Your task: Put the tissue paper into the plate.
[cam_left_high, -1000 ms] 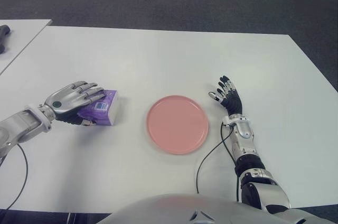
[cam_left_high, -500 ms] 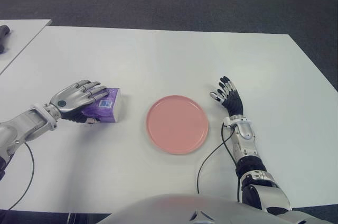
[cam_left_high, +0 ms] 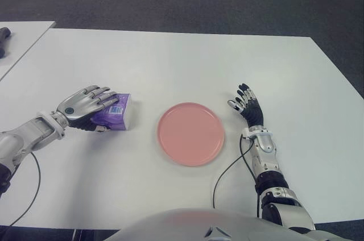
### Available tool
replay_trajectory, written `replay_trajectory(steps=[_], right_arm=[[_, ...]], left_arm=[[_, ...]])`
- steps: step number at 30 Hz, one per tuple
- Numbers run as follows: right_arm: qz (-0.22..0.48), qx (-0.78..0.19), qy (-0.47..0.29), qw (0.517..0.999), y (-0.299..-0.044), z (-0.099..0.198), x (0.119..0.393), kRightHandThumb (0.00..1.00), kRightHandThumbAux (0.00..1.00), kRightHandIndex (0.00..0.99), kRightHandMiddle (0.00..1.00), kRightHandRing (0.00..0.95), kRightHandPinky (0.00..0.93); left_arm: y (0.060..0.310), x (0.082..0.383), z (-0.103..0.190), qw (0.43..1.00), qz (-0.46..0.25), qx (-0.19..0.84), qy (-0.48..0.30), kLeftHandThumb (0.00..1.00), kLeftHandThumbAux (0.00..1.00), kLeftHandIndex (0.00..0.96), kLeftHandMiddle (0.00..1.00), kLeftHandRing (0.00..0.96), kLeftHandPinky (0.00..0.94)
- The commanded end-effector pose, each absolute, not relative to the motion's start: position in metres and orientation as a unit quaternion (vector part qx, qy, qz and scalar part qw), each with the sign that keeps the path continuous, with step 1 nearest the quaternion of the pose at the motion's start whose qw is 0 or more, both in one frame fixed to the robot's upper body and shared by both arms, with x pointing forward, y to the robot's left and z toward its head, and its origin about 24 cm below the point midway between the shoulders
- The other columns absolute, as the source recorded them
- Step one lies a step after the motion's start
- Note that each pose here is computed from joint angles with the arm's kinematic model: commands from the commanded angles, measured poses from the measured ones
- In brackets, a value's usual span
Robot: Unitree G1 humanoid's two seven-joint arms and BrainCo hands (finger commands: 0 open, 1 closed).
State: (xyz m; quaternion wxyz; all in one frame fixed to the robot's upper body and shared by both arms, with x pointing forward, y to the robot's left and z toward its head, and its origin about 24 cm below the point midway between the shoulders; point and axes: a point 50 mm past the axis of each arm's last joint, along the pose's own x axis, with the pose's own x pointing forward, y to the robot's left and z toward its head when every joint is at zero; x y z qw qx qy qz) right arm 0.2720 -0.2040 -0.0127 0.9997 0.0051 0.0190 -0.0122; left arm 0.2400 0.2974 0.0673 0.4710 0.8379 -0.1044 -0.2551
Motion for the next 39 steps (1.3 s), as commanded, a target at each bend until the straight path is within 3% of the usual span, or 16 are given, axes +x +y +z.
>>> replay_trajectory(steps=[1,14,22,26,29,32,34,39], right_arm=[[-0.020,0.015,0.109,0.994,-0.204,-0.043,0.252,0.002,0.784,0.000,0.002,0.000,0.033],[-0.017,0.021,0.117,0.993,-0.202,-0.042,0.251,0.000,0.796,0.003,0.004,0.000,0.034],[-0.009,0.009,0.110,0.994,-0.200,-0.039,0.251,0.000,0.744,0.000,0.000,0.000,0.005],[-0.011,0.008,0.112,0.994,-0.200,-0.039,0.251,0.007,0.728,0.000,0.000,0.000,0.009],[-0.016,0.012,0.115,0.993,-0.200,-0.040,0.251,0.018,0.730,0.000,0.000,0.000,0.016],[-0.021,0.017,0.117,0.993,-0.201,-0.040,0.252,0.024,0.737,0.000,0.000,0.000,0.024],[-0.023,0.023,0.119,0.992,-0.200,-0.040,0.253,0.031,0.757,0.000,0.002,0.000,0.037],[-0.028,0.031,0.122,0.992,-0.199,-0.039,0.254,0.047,0.777,0.003,0.008,0.000,0.046]], left_arm=[[0.296,0.231,0.047,0.473,-0.293,0.827,-0.080,0.322,0.197,0.000,0.000,0.000,0.000],[0.298,0.231,0.038,0.481,-0.294,0.822,-0.079,0.291,0.229,0.000,0.000,0.000,0.000],[0.299,0.232,0.032,0.488,-0.273,0.824,-0.085,0.329,0.239,0.000,0.000,0.000,0.000],[0.297,0.234,0.030,0.512,-0.241,0.818,-0.106,0.358,0.287,0.043,0.084,0.081,0.108],[0.295,0.237,0.030,0.523,-0.216,0.814,-0.129,0.426,0.349,0.182,0.237,0.230,0.275],[0.293,0.241,0.029,0.523,-0.190,0.816,-0.158,0.453,0.381,0.237,0.346,0.348,0.393],[0.290,0.245,0.028,0.519,-0.172,0.817,-0.181,0.602,0.566,0.350,0.511,0.503,0.539],[0.288,0.248,0.026,0.522,-0.135,0.809,-0.234,0.707,0.672,0.424,0.670,0.676,0.709]])
